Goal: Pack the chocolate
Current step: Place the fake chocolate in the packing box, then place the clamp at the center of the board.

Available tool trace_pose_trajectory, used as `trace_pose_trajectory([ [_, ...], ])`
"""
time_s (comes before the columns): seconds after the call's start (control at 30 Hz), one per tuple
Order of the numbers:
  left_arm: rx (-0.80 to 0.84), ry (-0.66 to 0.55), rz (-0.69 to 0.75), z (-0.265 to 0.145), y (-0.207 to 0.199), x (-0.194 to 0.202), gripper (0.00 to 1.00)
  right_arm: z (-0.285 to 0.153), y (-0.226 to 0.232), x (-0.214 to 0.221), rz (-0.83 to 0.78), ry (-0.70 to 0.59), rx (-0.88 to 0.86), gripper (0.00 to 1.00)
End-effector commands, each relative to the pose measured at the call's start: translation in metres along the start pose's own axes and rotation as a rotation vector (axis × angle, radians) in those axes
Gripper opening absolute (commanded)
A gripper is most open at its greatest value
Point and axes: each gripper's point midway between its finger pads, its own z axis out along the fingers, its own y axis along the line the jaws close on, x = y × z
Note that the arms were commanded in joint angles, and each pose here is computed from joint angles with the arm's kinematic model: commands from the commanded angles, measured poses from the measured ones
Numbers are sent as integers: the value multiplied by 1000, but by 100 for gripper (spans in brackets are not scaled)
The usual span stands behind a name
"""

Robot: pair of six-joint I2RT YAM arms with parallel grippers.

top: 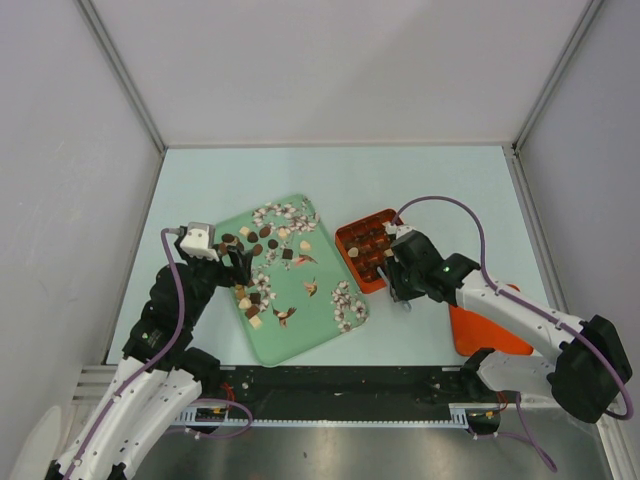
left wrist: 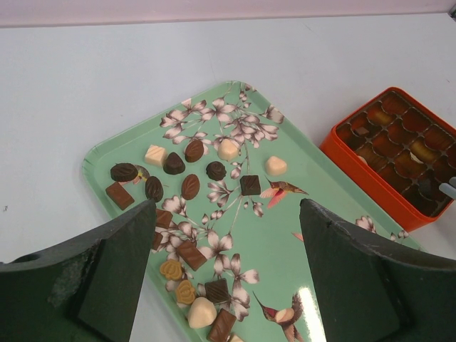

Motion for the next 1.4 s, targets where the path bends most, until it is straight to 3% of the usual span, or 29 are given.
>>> trace_pose_trajectory([
  [0.0, 11, -26, 14, 1, -1, -5, 86, -8, 2, -14, 5, -70, -13, 38],
  [0.27, 9, -36, 12, 0, 0, -7, 87, -35, -19, -50, 83, -246, 25, 29],
  [0.53, -2, -42, 0, -3, 2, -9, 87, -58, -116, -85, 335, -408, 247, 30],
  [0.8, -5, -61, -9, -6, 2, -12, 86, -64, -199, -120, 560, -573, 363, 31],
  [0.9, -9, -63, -13, -7, 3, -13, 87, -57, -224, -121, 603, -580, 404, 32],
  [1.37, -15, -47, -10, -4, 4, -9, 86, 30, -266, -77, 617, -330, 404, 34],
])
